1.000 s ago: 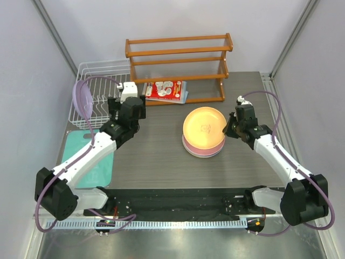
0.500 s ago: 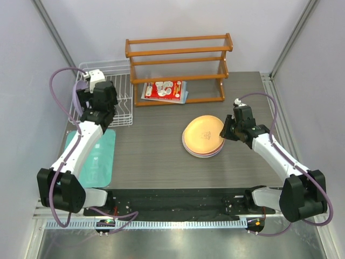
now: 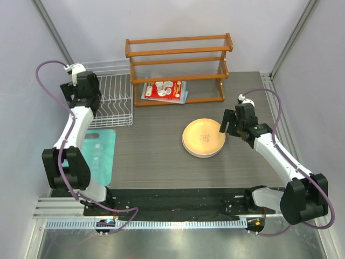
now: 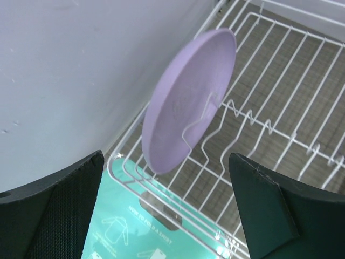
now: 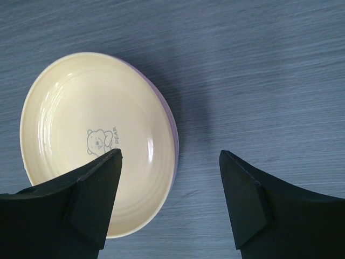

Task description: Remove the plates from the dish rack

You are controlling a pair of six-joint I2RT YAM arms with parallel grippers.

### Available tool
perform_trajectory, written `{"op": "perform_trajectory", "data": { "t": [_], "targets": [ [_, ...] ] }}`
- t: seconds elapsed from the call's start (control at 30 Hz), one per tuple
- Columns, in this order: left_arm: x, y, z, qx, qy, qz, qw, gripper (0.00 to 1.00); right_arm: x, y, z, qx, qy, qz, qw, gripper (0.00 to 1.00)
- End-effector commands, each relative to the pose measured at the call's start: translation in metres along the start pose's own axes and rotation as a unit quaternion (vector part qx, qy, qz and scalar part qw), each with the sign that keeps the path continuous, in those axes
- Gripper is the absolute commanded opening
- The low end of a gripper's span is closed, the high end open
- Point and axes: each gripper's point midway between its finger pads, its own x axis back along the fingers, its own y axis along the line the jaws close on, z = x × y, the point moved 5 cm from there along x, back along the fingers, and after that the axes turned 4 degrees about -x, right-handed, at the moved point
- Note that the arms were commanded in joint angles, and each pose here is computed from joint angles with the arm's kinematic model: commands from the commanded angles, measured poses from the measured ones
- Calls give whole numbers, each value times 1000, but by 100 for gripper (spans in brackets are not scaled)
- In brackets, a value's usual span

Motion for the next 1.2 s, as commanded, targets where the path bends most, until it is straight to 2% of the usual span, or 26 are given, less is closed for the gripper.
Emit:
{"op": "perform_trajectory", "data": {
  "t": [0.0, 0.13, 0.2, 0.23, 0.3, 0.33, 0.37, 0.4, 0.5, 0.67, 0.83, 1.17],
  "targets": [
    [-15, 7, -34, 13, -39, -20, 999, 95, 5, 5, -28, 8, -43, 7, 999, 79],
    [-40, 10, -28, 12, -25, -34, 999, 83, -9, 10, -23, 8, -23, -3, 1000, 79],
    [-48, 10, -26, 11, -21, -38, 999, 81, -16, 10, -20, 8, -15, -2, 1000, 79],
    [-52, 10, -28, 13, -22, -30, 999, 75, -18, 12, -20, 8, -13, -5, 1000, 79],
    [-64, 6, -21, 6, -15, -30, 999, 71, -21, 12, -20, 8, -11, -6, 1000, 79],
    [-69, 6, -19, 2, -11, -34, 999, 58, -23, 12, -19, 9, -8, -6, 1000, 79],
    [-73, 5, -16, 4, -9, -37, 999, 51, -24, 13, -18, 9, -6, -8, 1000, 79],
    [-76, 4, -14, 8, -8, -35, 999, 40, -26, 14, -18, 8, -7, -10, 1000, 79],
    [-84, 0, -11, 7, -7, -26, 1000, 19, -31, 15, -15, 9, 2, -14, 1000, 79],
    [-87, 5, -2, -5, 4, -44, 999, 16, -34, 15, -13, 9, 7, -13, 1000, 79],
    [-87, 3, -3, -2, 3, -37, 999, 1, -34, 15, -13, 11, 8, -15, 1000, 78],
    [-62, 17, -38, -5, -36, -30, 999, 0, -34, 13, -8, 10, 11, -16, 1000, 79]
  ]
}}
